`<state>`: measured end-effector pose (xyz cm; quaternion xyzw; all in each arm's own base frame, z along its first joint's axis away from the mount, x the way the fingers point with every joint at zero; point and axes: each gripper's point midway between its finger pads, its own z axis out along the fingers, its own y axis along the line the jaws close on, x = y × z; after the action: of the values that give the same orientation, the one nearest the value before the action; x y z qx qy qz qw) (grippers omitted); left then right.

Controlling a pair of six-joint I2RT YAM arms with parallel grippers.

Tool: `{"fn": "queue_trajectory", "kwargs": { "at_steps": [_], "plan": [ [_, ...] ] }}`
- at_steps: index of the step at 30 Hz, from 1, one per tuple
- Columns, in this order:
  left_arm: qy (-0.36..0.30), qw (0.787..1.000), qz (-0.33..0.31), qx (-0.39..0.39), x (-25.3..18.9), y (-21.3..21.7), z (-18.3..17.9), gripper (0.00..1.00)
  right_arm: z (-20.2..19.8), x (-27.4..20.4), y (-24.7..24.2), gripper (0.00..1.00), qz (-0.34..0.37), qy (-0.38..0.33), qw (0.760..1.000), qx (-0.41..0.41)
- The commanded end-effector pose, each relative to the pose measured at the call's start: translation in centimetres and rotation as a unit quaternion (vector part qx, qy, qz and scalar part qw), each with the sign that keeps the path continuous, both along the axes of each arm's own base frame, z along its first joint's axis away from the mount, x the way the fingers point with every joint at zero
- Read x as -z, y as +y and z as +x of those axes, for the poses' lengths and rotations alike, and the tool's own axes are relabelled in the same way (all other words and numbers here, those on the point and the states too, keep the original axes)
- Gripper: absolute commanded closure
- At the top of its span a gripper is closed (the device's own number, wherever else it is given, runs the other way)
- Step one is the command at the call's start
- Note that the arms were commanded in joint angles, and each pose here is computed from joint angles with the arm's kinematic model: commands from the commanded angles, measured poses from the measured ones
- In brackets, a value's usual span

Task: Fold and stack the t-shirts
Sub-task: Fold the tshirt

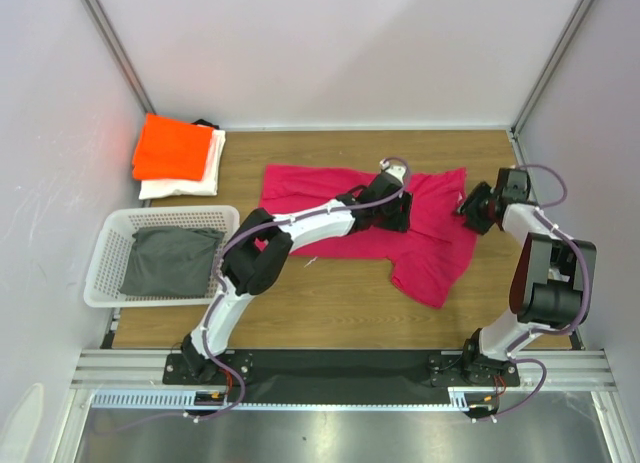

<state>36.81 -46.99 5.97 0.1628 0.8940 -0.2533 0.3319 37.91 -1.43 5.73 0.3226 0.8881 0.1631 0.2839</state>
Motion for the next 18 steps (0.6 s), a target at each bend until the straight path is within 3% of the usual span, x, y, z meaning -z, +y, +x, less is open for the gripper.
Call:
{"fn": "queue_trajectory", "kwargs": {
  "at_steps": [1,5,10,18],
  "plan": [
    [-0.067,0.996,-0.061,-0.011,-11.5,1.7,3.1,0.33,3.3,-5.7,-0.7,0.45,-0.013,-0.079,0.997,-0.017],
    [-0.069,0.993,-0.068,-0.064,-13.6,6.8,6.9,0.33,6.4,-6.6,-1.0,0.46,-0.010,-0.113,0.993,-0.024],
    [-0.046,0.986,-0.042,-0.154,-11.2,15.5,12.5,0.34,10.7,-6.7,-0.3,0.51,0.016,-0.151,0.987,-0.048],
    [0.010,0.972,-0.035,-0.234,-6.0,23.6,16.3,0.36,14.8,-1.5,-0.6,0.58,-0.003,-0.099,0.994,-0.057]
  ]
}}
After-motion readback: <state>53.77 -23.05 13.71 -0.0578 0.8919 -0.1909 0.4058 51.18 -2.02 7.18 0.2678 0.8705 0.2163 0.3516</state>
